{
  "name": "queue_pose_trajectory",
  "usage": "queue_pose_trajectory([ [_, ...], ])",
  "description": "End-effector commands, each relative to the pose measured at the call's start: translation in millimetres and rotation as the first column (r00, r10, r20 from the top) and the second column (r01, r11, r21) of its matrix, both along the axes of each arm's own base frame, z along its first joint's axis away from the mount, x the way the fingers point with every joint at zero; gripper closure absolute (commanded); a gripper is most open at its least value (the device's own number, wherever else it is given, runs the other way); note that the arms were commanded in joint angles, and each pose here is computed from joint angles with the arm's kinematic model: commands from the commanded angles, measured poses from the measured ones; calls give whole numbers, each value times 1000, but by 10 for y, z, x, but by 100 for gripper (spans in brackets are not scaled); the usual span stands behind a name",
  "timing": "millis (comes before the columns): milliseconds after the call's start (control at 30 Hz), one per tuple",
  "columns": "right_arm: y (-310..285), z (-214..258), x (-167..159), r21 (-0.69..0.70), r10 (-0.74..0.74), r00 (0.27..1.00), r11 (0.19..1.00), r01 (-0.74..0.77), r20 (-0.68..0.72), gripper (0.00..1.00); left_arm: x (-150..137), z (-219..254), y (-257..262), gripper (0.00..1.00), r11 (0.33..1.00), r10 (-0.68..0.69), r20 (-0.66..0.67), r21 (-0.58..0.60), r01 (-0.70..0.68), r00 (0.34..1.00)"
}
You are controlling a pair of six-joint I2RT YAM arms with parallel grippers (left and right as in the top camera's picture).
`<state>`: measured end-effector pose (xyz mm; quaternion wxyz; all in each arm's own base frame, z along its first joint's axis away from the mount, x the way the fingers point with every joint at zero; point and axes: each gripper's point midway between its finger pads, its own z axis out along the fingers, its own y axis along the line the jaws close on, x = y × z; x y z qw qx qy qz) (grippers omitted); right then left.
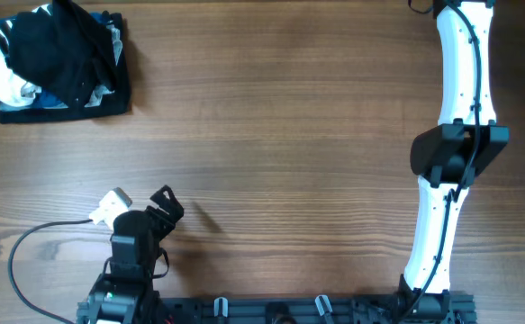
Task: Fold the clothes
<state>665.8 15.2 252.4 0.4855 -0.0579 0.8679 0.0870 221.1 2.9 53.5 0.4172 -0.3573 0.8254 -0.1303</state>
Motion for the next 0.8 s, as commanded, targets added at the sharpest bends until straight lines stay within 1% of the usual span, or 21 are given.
queue_pose_trajectory([
  [0,9,292,-48,5,-9,999,1000,8,50,0,55,220,-37,0,1000,-11,112,-11,12,994],
  [100,9,292,-48,5,-9,999,1000,8,50,0,76,372,-77,0,999,-25,185,-22,30,982],
  [267,9,292,-48,5,-9,999,1000,8,50,1,84,540,-162,0,997,-57,263,-33,68,963],
  [467,9,292,-48,5,-9,999,1000,8,50,0,61,827,-301,0,989,-105,392,-52,136,914],
  [767,9,292,-48,5,-9,999,1000,8,50,0,61,833,-319,0,988,-111,396,-53,144,912],
])
